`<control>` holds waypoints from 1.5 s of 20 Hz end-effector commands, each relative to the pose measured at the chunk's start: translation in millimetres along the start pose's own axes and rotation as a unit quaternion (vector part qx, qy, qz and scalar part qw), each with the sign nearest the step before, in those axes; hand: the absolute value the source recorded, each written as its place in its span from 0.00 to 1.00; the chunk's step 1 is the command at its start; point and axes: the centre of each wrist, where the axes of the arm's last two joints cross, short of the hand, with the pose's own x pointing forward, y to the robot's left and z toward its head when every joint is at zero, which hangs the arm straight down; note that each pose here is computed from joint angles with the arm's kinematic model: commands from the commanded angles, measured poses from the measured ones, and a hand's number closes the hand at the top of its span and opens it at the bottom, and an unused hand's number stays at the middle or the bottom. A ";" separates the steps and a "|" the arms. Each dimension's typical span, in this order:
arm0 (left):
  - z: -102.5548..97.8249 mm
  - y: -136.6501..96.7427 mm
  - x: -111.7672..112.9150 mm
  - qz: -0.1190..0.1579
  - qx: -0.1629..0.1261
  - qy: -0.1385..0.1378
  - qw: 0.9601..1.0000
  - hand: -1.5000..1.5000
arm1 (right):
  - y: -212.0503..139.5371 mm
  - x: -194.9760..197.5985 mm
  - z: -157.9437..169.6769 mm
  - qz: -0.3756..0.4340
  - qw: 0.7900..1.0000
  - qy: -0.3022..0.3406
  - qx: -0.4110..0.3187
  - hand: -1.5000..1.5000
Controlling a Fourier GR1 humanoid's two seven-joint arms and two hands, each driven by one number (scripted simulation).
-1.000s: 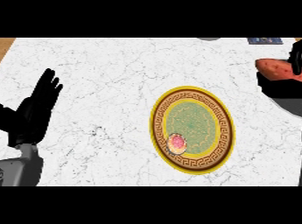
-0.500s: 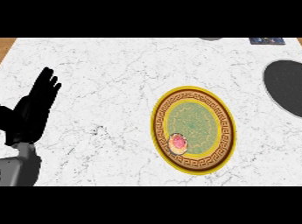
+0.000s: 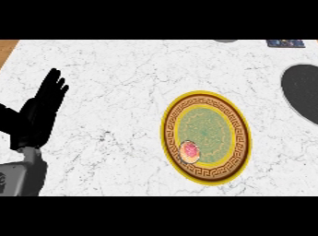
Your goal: Pick the sweet potato from the plate and place it in the pan
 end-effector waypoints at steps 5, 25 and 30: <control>-0.9 -19.8 3.0 -0.003 -0.006 -0.010 1.000 0.50 | 48.7 -43.7 13.8 0.010 1.000 0.001 0.025 1.00; 4.1 8.0 -6.5 -0.001 -0.005 -0.003 1.000 0.50 | 37.2 -92.1 36.5 -0.261 0.960 0.100 -0.002 0.00; 10.8 3.2 -6.2 0.004 -0.004 0.002 1.000 0.50 | -19.5 -133.1 50.8 -0.363 0.925 0.111 -0.020 0.00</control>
